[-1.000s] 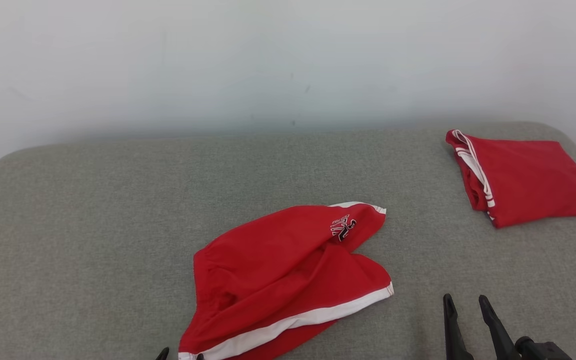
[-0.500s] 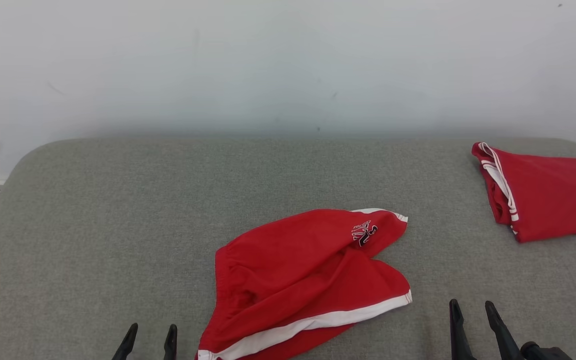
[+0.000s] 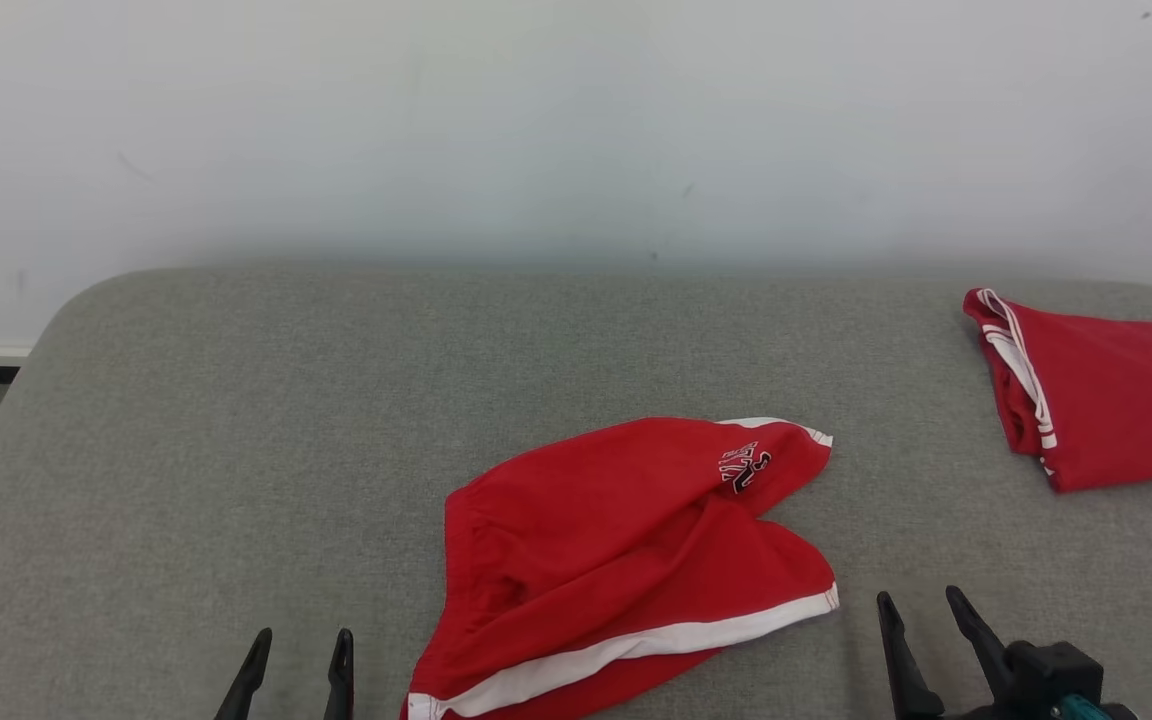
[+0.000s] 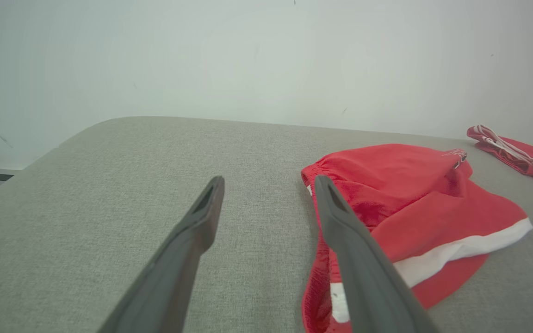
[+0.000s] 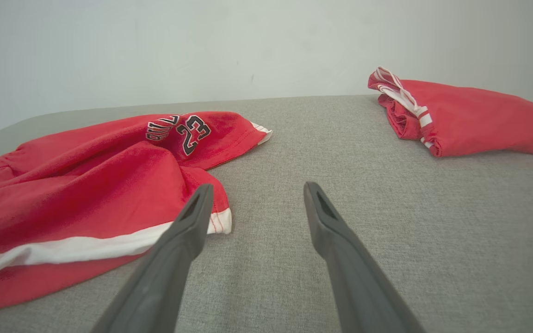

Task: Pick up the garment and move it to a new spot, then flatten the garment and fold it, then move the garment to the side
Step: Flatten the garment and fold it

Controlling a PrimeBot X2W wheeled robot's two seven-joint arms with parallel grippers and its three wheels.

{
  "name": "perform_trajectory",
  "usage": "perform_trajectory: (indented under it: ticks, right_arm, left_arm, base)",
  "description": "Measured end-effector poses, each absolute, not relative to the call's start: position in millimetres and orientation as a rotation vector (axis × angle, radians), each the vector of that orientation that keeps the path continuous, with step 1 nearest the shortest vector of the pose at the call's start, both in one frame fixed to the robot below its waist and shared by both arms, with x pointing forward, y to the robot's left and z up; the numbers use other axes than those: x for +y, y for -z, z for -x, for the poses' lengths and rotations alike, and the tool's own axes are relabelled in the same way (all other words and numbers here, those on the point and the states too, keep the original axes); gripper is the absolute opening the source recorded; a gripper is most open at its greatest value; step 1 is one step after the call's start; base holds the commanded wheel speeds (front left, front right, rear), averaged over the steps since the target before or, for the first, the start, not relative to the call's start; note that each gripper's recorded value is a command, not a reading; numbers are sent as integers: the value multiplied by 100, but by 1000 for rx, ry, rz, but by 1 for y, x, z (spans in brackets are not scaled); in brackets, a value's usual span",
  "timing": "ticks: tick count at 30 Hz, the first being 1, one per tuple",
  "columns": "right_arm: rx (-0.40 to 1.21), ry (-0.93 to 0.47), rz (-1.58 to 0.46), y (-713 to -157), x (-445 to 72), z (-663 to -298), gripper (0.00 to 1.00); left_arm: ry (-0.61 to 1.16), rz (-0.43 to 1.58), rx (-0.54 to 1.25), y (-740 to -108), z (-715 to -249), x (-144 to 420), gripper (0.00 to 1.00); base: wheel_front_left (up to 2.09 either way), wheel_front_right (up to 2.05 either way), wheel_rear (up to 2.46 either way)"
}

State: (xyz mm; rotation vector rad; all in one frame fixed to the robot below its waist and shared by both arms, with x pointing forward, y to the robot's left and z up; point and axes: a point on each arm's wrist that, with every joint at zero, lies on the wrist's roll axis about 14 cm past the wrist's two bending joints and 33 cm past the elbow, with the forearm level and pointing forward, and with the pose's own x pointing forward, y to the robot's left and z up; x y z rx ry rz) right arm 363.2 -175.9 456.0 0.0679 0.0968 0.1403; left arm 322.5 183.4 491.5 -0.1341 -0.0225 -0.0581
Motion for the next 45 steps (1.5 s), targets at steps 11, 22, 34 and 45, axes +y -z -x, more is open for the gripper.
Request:
perform_trajectory:
  ticks: [11, 22, 34, 45]
  right_arm:
    - [254, -249, 2, -425, -153, -402, 100]
    - [395, -306, -15, -388, -129, -411, 0]
    - [291, -151, -56, -412, -195, -396, 0]
    - [237, -49, -121, -424, -229, -356, 100]
  left_arm:
    - [-15, 102, -40, -495, -321, 203, 100]
    - [-67, 99, -22, -488, -322, 218, 100]
    - [-19, 132, -24, -487, -329, 197, 100]
    - [62, 150, -7, -482, -339, 168, 100]
  base:
    - [0, 0, 0]
    - [0, 0, 0]
    - [0, 0, 0]
    - [0, 0, 0]
